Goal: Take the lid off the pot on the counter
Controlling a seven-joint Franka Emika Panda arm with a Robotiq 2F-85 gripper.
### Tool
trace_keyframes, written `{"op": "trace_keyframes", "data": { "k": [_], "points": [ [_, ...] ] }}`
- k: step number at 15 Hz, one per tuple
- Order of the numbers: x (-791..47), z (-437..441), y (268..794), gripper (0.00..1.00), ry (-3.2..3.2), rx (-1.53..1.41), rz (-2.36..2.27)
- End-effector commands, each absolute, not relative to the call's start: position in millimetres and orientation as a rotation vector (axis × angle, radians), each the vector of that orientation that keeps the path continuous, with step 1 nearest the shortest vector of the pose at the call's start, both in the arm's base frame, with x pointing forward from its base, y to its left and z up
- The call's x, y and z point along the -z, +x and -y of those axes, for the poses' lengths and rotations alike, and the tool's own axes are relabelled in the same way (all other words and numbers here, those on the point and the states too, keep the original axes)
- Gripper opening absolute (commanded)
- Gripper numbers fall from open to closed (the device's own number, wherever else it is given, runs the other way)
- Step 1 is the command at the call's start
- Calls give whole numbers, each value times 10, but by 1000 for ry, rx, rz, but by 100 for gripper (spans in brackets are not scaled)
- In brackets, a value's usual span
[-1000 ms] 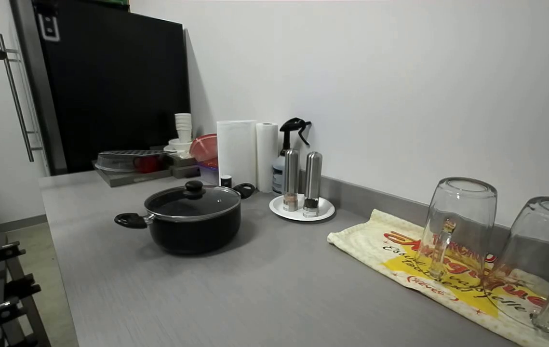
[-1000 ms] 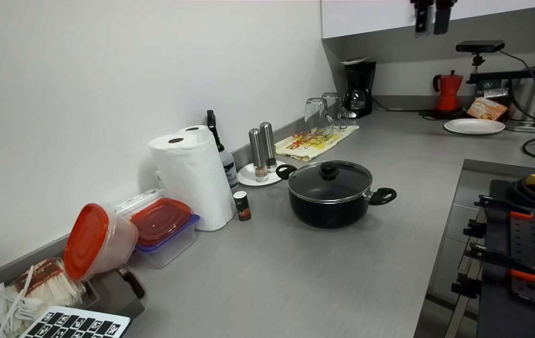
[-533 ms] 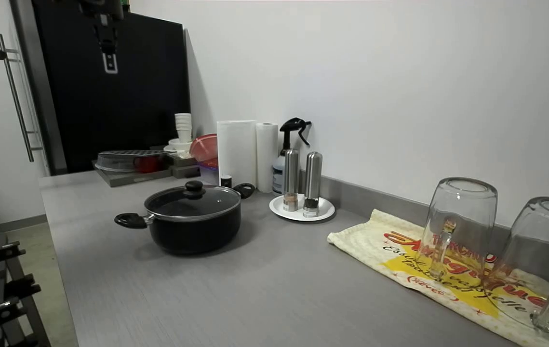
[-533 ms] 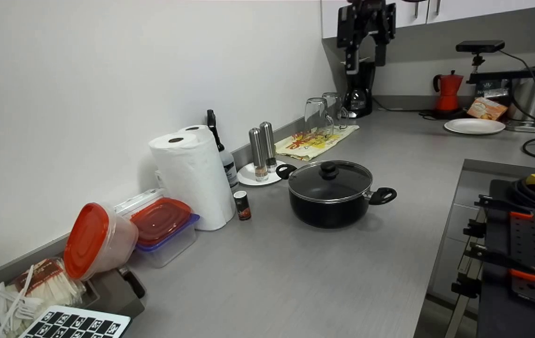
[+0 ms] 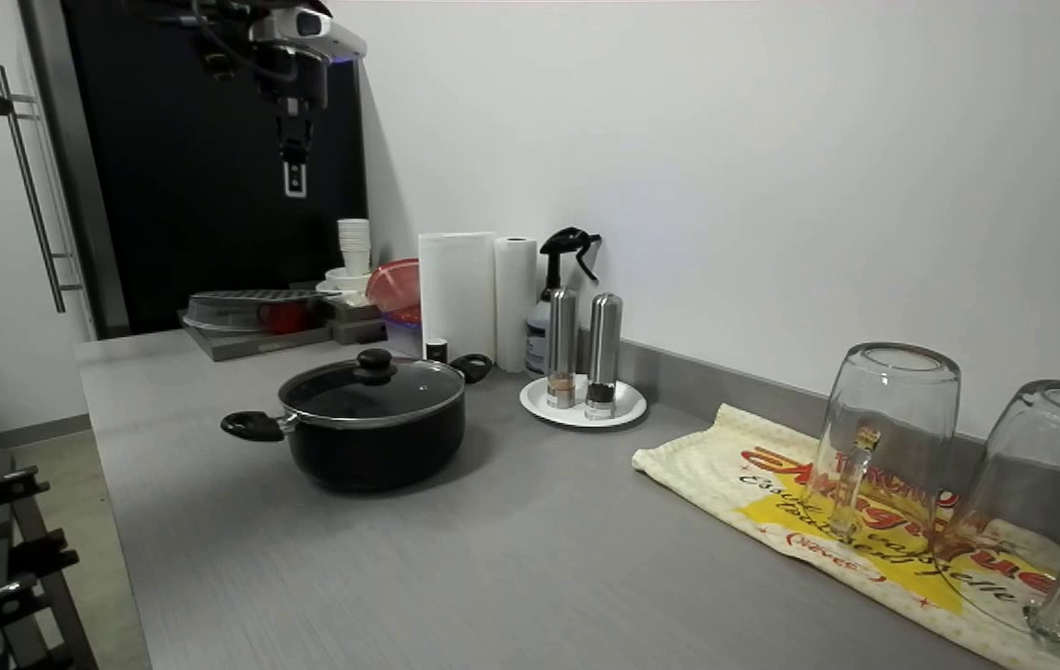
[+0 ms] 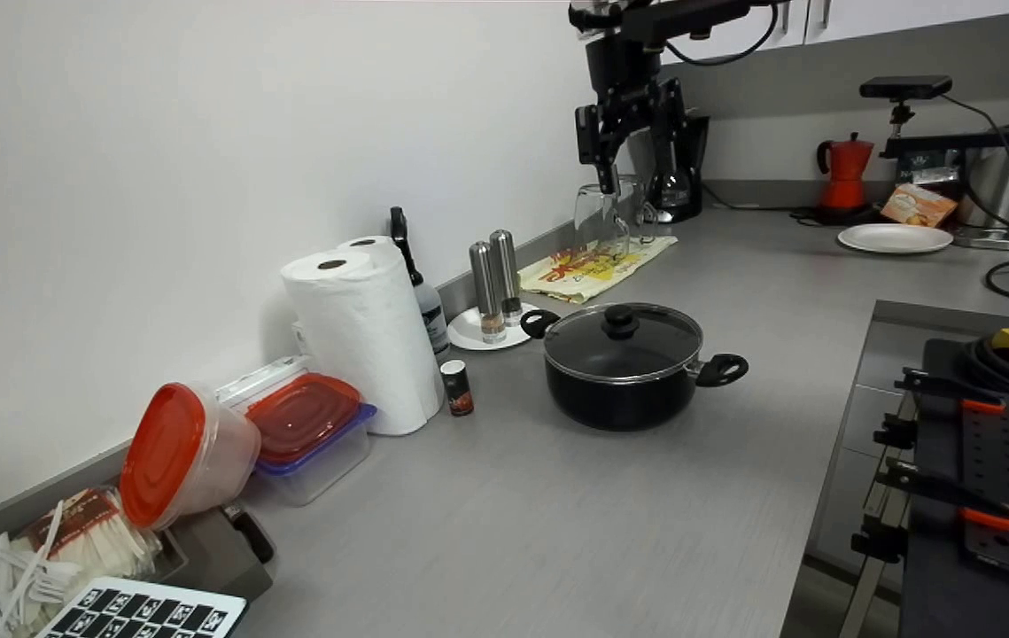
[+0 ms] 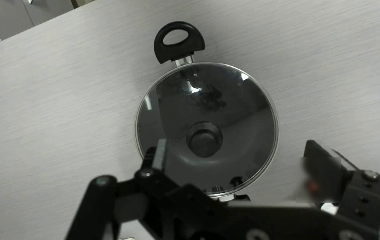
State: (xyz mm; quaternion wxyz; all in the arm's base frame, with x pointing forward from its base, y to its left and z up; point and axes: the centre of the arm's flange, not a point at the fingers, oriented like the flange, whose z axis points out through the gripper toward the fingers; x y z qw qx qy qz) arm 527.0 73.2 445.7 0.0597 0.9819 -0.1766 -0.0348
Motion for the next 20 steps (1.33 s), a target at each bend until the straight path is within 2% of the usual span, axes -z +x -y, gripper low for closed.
{"op": "trace_keyframes", "data": {
  "k": [1,8,20],
  "points": [
    [-4343,-576,5686,100,2919,145,624],
    [-3810,-311,6006,100,2877,256,723],
    [-3071,-254,6051,100,2814,463,744]
  ]
}}
